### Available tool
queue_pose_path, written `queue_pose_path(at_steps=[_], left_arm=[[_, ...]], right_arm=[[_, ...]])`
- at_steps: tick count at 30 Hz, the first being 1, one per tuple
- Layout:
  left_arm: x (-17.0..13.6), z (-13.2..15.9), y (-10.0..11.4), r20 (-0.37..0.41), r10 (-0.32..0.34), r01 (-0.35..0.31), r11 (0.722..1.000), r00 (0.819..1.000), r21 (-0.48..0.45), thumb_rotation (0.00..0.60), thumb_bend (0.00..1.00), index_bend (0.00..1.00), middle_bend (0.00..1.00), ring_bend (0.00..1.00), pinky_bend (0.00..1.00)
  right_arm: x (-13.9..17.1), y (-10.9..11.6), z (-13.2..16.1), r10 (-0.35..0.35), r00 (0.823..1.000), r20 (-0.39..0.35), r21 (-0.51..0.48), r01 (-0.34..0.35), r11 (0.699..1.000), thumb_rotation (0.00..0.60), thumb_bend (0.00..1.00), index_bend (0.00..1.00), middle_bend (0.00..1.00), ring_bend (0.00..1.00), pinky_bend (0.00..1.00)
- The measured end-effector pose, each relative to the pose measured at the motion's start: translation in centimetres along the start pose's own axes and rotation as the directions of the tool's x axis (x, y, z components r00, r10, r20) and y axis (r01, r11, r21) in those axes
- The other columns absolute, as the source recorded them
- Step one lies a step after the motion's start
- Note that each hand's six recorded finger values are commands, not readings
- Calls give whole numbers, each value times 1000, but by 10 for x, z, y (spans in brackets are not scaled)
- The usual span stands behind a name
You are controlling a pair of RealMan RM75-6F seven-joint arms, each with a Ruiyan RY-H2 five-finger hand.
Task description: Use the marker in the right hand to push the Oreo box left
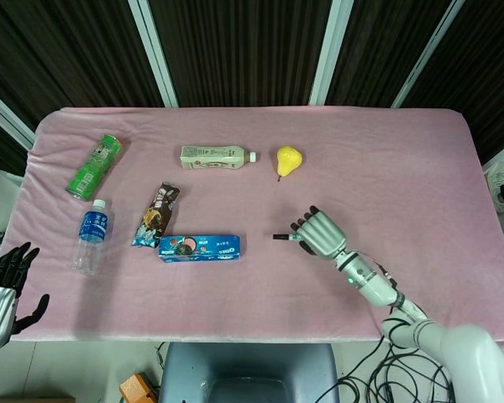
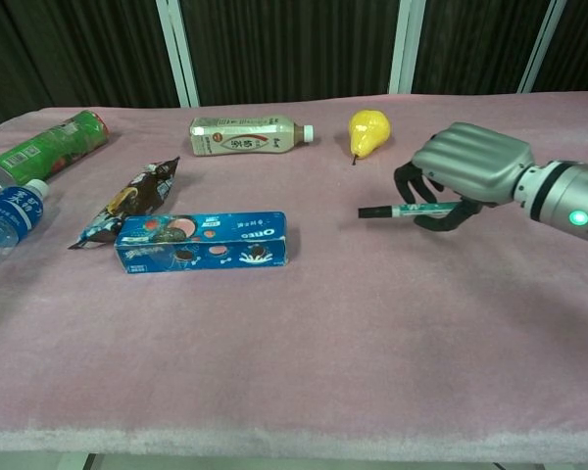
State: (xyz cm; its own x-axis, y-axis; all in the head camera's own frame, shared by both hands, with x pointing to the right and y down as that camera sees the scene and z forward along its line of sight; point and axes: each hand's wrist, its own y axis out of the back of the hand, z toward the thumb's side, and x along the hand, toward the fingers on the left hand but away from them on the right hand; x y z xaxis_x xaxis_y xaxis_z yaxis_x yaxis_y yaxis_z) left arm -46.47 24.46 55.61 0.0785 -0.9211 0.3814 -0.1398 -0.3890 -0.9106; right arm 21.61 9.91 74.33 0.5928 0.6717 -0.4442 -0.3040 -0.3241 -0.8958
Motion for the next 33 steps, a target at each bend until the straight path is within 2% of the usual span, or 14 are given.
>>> queue_pose_path(at_steps=[7, 10, 14, 18, 20, 23, 29, 31, 33], left_arm=[[3, 3, -5, 2, -16, 16, 1000, 1000, 9, 600, 379, 0, 0, 0, 111], [4, 3, -6, 0, -20, 20, 1000, 1000, 12, 600, 379, 0, 0, 0, 111], [4, 3, -7, 0, -27, 27, 1000, 1000, 13, 600, 379, 0, 0, 0, 111], [4, 1, -6, -7, -21, 21, 1000, 1000, 13, 600, 379, 0, 0, 0, 111], [4, 0, -5, -12, -16, 17, 1000, 1000, 11, 600, 379, 0, 0, 0, 111], [3, 0, -3, -12, -11, 11, 1000, 1000, 10, 600, 380, 0, 0, 0, 111], [1, -1, 0, -15, -4, 4, 1000, 1000, 4, 600, 378, 0, 0, 0, 111], [0, -2, 0, -15, -1, 1, 1000, 1000, 3, 600, 379, 0, 0, 0, 112], [0, -1, 1, -11, 1, -1, 1000, 1000, 2, 600, 377, 0, 0, 0, 111]], right_arm=[[17, -26, -29, 80, 994, 69, -23, -79, 997, 600, 525, 875, 725, 607, 507], [19, -33, -32, 99, 992, 76, -35, -96, 995, 600, 525, 751, 686, 566, 508], [21, -41, -32, 132, 988, 78, -36, -130, 991, 600, 525, 533, 612, 512, 508], [24, -46, -34, 156, 984, 86, -44, -153, 987, 600, 525, 449, 575, 488, 505], [26, -46, -37, 161, 983, 91, -50, -157, 986, 600, 525, 370, 543, 463, 495], [29, -41, -40, 143, 985, 100, -61, -138, 989, 600, 525, 261, 497, 426, 490], [44, -16, -47, 50, 991, 123, -82, -40, 996, 600, 522, 177, 399, 338, 460], [54, -6, -50, 24, 991, 134, -86, -12, 996, 600, 485, 137, 328, 268, 406], [66, 0, -52, 18, 988, 150, -89, -5, 996, 600, 353, 51, 183, 137, 298]])
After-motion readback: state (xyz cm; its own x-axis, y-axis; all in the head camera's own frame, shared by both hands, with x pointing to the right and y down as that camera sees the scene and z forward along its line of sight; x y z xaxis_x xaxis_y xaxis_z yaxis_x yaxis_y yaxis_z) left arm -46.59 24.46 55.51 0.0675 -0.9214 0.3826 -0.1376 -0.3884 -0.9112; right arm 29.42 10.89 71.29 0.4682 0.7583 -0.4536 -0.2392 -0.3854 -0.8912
